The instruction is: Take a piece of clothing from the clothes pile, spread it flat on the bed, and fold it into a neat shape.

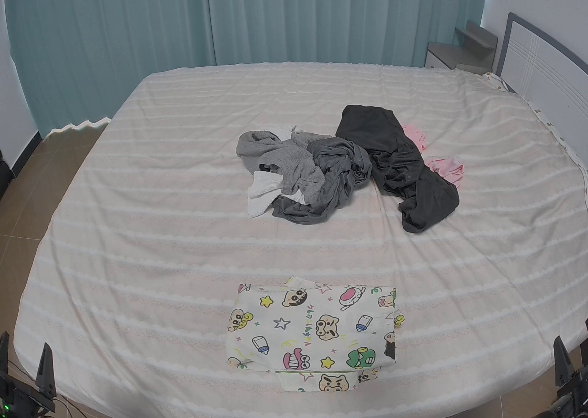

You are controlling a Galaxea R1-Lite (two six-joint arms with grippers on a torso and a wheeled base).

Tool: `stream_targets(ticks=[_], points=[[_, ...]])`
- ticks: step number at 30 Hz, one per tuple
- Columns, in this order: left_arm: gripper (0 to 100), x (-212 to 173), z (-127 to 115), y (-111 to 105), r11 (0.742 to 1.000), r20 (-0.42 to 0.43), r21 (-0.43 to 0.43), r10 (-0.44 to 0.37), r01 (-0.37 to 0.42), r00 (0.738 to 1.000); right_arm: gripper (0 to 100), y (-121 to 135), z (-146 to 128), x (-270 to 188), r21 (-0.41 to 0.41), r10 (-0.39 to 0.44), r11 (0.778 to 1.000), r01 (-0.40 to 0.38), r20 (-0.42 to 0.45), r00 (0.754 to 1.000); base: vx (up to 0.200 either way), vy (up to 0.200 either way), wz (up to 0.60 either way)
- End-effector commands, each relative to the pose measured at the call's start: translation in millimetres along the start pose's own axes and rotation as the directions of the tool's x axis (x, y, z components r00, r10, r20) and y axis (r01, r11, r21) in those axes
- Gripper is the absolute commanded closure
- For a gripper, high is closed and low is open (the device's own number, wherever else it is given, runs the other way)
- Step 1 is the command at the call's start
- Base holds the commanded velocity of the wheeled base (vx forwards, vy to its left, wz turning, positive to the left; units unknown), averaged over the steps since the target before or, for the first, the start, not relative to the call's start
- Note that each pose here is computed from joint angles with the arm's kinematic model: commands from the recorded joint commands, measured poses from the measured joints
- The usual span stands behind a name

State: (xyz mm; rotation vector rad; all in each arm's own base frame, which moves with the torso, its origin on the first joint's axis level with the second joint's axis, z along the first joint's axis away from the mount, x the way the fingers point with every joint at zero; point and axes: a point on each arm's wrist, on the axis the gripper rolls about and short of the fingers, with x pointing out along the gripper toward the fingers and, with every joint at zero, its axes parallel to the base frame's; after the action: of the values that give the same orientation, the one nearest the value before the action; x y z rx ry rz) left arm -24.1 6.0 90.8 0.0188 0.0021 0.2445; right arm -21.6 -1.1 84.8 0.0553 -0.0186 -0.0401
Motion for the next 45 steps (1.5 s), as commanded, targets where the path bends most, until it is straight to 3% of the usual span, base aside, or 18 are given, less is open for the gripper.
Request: stream_targets(ticks=[1,5,8,18,30,33,36,38,40,42,45], points=[[0,-0.2,-9.8,-3.8,0.991,0.031,-0.008,-0.131,0.132,0.991,0,0.2,-2.7,-2.2,-0.007,0.013,1.000,-0.013,0.023,1.000,0.000,0.000,0.00],[0,0.0,-14.3,-6.0,0.974,-0.011,-0.017,-0.224,0.224,0.974,0,0.2,-2.6,-2.3,-0.031,0.010,0.999,-0.009,0.022,1.000,0.000,0.000,0.00],[0,-0.5,-15.2,-6.0,0.974,-0.013,-0.009,-0.227,0.227,0.974,0,-0.4,-3.0,-2.2,-0.087,-0.016,0.996,0.018,0.022,1.000,0.000,0.000,0.00],[0,-0.4,-15.2,-6.1,0.974,-0.014,-0.017,-0.227,0.227,0.974,0,-5.3,-0.1,-5.3,-0.128,-0.241,0.963,0.239,-0.003,0.970,0.000,0.000,0.00],[0,-0.4,-15.2,-6.1,0.973,-0.014,-0.014,-0.229,0.229,0.973,0,-6.1,0.7,-4.2,-0.127,-0.296,0.948,0.290,-0.026,0.955,0.000,0.000,0.00],[0,-0.4,-15.2,-6.1,0.974,-0.014,-0.014,-0.227,0.227,0.974,0,-6.3,-0.1,-3.9,-0.086,-0.303,0.950,0.300,-0.026,0.953,0.000,0.000,0.00],[0,-0.4,-15.2,-6.1,0.973,-0.014,-0.014,-0.229,0.229,0.973,0,-6.1,-0.1,-3.7,-0.088,-0.291,0.954,0.288,-0.024,0.956,0.000,0.000,0.00],[0,-0.4,-15.2,-6.1,0.974,-0.014,-0.014,-0.227,0.227,0.974,0,-2.7,-2.0,-4.2,-0.084,-0.121,0.989,0.119,-0.015,0.993,0.000,0.000,0.00],[0,-0.4,-15.2,-6.1,0.973,-0.014,-0.014,-0.230,0.230,0.973,0,-0.3,-2.9,-4.0,-0.067,-0.011,0.998,0.010,-0.020,1.000,0.000,0.000,0.00],[0,-0.4,-15.2,-6.1,0.974,-0.014,-0.014,-0.227,0.227,0.974,0,0.0,-9.6,-2.2,-0.044,0.010,0.999,-0.012,-0.049,0.999,0.000,0.000,0.00],[0,-0.4,-15.2,-6.1,0.974,-0.014,-0.014,-0.227,0.227,0.974,0,0.1,-9.2,-1.8,-0.076,0.017,0.997,-0.020,-0.037,0.999,0.000,0.000,0.00]])
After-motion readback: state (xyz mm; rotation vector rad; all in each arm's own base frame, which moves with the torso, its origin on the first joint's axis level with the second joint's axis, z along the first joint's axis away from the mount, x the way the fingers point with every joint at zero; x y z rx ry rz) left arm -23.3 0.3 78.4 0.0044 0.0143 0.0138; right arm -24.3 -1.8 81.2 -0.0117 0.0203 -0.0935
